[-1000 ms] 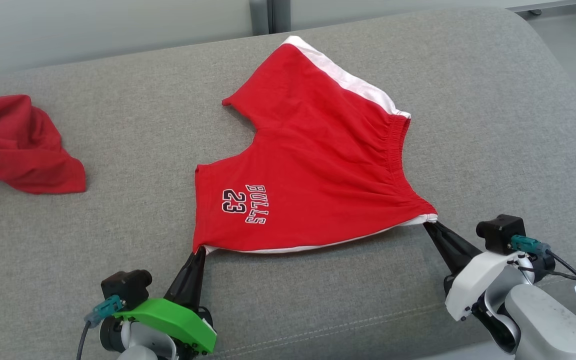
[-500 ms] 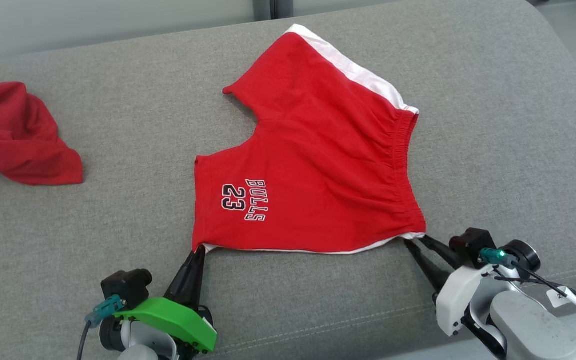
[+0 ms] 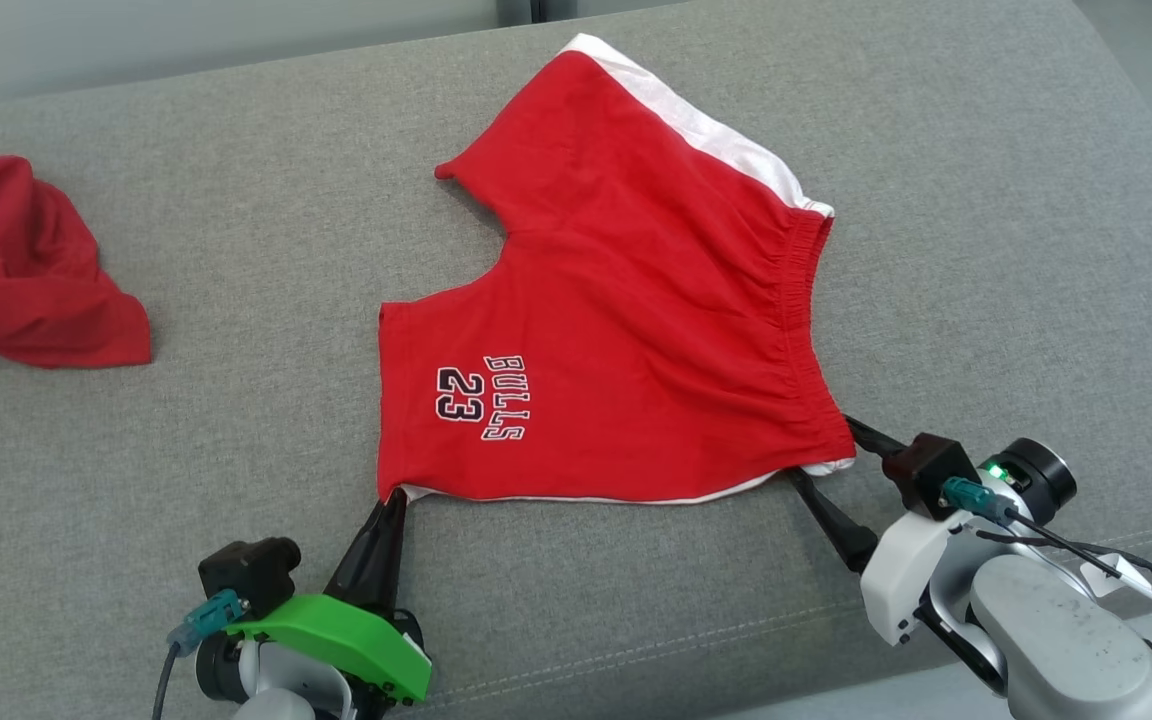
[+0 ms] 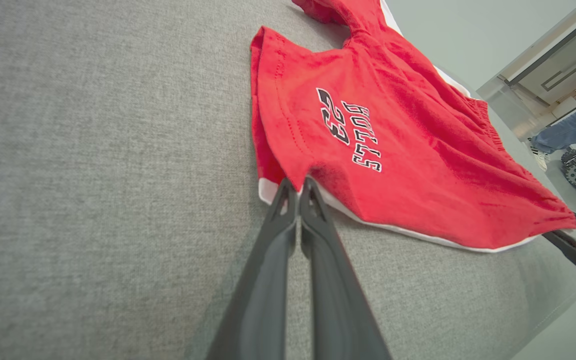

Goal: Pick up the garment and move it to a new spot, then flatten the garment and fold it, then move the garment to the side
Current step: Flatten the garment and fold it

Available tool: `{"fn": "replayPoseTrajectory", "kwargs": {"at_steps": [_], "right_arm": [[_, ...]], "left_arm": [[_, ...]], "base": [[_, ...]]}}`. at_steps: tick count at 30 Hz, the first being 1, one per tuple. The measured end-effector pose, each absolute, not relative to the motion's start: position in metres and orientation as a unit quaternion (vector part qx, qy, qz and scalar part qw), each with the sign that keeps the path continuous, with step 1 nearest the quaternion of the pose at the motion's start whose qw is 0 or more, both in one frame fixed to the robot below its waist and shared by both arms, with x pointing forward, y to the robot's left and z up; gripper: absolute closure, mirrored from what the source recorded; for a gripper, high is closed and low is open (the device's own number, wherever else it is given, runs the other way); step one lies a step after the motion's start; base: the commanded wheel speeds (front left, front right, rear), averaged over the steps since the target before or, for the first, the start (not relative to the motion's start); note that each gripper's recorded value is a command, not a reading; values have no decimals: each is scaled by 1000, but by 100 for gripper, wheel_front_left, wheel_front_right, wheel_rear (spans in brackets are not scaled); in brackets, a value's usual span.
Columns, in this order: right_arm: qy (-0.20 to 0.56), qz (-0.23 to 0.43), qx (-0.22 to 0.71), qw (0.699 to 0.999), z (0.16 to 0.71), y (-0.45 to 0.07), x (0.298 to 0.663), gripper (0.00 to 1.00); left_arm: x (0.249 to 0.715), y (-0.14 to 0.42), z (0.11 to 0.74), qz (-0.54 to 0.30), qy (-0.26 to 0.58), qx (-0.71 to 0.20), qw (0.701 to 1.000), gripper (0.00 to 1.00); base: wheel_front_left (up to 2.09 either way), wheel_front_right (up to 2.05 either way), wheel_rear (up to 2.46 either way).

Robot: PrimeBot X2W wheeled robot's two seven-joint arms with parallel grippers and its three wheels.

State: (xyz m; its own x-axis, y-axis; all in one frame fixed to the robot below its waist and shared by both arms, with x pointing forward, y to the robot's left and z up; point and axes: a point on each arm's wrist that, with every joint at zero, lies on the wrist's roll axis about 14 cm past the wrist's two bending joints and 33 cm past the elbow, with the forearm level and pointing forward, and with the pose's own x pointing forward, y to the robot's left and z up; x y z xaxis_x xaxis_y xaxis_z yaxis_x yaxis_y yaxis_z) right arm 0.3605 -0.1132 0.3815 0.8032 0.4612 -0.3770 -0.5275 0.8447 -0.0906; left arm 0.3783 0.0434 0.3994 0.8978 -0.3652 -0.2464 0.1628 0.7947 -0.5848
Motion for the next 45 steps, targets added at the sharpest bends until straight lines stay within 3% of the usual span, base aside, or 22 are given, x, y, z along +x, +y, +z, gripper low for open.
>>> {"fn": "replayPoseTrajectory", "kwargs": {"at_steps": [3,6,11,12,20,28,38,45], "right_arm": [[174,262,-96,945,381,-113,360,2],[174,262,-95,944,381,-113,360,44],[174,263,-88,945,381,-109,360,83],[175,264,-87,945,380,-108,359,100],[176,245,-58,952,383,-113,362,100],[100,177,16,979,433,-131,396,100],[-33,140,54,988,520,-154,418,100],[-179,139,45,973,617,-163,410,100]], "left_arm": [[378,44,399,-141,175,-287,931,100],[378,45,399,-139,176,-287,931,100],[379,47,398,-135,176,-286,932,100],[379,47,398,-135,176,-286,932,100],[380,51,399,-130,173,-286,933,100],[400,53,430,-135,121,-294,939,100],[426,66,523,-153,-26,-329,932,100],[425,86,637,-181,-199,-333,904,100]], "base": [[0,0,0],[0,0,0],[0,0,0],[0,0,0],[0,0,0],[0,0,0],[0,0,0],[0,0,0]]}}
